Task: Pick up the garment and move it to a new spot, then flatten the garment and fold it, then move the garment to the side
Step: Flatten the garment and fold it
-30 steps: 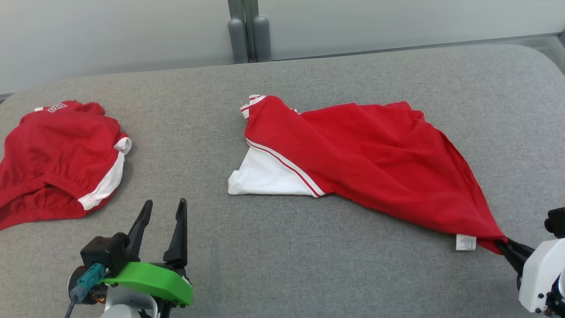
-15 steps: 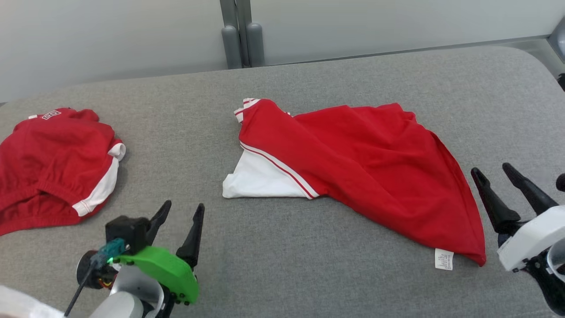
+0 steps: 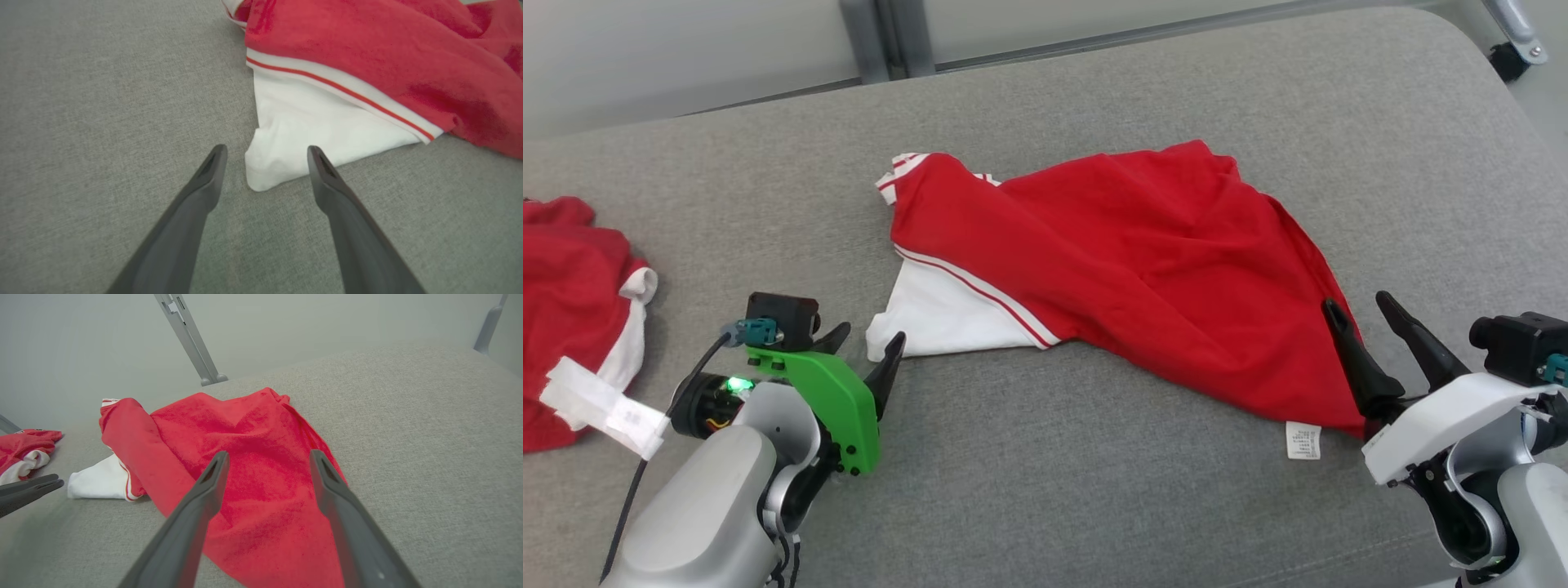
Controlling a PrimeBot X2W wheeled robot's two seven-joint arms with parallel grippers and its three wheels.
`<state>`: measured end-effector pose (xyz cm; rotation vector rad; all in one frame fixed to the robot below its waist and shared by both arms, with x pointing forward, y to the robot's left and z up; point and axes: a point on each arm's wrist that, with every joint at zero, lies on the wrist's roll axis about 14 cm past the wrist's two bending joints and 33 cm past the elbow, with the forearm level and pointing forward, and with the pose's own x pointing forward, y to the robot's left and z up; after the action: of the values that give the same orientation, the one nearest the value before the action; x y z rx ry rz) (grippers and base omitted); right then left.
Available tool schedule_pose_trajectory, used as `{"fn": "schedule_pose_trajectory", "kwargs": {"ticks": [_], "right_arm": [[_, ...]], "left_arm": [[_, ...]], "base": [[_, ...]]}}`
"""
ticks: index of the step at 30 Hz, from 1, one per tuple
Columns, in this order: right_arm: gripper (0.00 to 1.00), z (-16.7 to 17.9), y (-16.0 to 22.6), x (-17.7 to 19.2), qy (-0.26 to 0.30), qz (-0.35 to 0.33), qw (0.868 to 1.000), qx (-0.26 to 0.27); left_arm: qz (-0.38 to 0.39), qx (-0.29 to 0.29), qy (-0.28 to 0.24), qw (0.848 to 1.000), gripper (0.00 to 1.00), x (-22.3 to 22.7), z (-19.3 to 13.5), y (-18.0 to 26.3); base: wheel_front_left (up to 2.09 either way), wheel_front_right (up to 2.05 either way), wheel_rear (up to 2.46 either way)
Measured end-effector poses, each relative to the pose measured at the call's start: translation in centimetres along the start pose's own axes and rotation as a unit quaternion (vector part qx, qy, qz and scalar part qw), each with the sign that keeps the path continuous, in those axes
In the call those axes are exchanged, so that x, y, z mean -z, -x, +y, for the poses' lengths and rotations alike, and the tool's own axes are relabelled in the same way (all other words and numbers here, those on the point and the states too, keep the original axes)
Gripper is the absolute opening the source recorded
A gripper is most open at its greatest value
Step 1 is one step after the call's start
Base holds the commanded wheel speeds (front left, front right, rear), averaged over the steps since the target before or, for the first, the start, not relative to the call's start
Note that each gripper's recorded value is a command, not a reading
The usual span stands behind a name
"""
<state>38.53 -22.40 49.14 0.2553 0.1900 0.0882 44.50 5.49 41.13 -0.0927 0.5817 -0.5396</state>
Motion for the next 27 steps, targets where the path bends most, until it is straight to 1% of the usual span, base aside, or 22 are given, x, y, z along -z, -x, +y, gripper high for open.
{"fn": "schedule_pose_trajectory", "kwargs": {"ticks": [3, 8, 9, 10, 11, 14, 18, 23, 27], "right_arm": [[1.00, -1.0, 0.2, 0.6, -0.003, 0.007, 1.000, 0.015], [1.00, -2.0, 0.6, 1.7, -0.007, 0.020, 0.999, 0.031], [1.00, -2.2, 0.7, 1.9, -0.007, 0.023, 0.999, 0.034], [1.00, -2.2, 0.7, 2.0, -0.008, 0.025, 0.999, 0.035], [1.00, -2.2, 0.7, 2.1, -0.009, 0.026, 0.999, 0.034], [1.00, -2.0, 0.6, 2.1, -0.010, 0.024, 0.999, 0.031], [1.00, -1.7, 0.6, 1.5, -0.007, 0.016, 1.000, 0.025], [1.00, -1.2, 0.5, 0.5, -0.003, 0.006, 1.000, 0.011], [1.00, -0.3, 0.1, -0.1, -0.003, 0.000, 1.000, -0.005]], "left_arm": [[0.033, 0.012, -0.004, 0.999, 1.00, 1.3, 0.0, -1.5], [0.058, 0.023, -0.002, 0.998, 1.00, 2.5, -0.2, -3.0], [0.064, 0.026, 0.000, 0.998, 0.86, 2.7, -0.3, -3.1], [0.066, 0.028, -0.001, 0.997, 0.47, 2.8, -0.3, -3.2], [0.067, 0.029, -0.001, 0.997, 0.00, 2.8, -0.3, -3.2], [0.063, 0.042, 0.015, 0.997, 0.00, 2.7, -1.1, -2.9], [0.046, 0.050, 0.019, 0.997, 0.00, 2.0, -1.8, -1.8], [0.030, 0.062, 0.035, 0.997, 0.00, 0.8, -2.1, 0.9], [0.026, 0.051, 0.052, 0.997, 0.00, 0.2, -1.1, 4.1]], "base": [[0.00, 0.00, 0.00], [0.00, 0.00, 0.00], [0.00, 0.00, 0.00], [0.00, 0.00, 0.00], [0.00, 0.00, 0.00], [0.00, 0.00, 0.00], [0.00, 0.00, 0.00], [0.00, 0.00, 0.00], [0.00, 0.00, 0.00]]}}
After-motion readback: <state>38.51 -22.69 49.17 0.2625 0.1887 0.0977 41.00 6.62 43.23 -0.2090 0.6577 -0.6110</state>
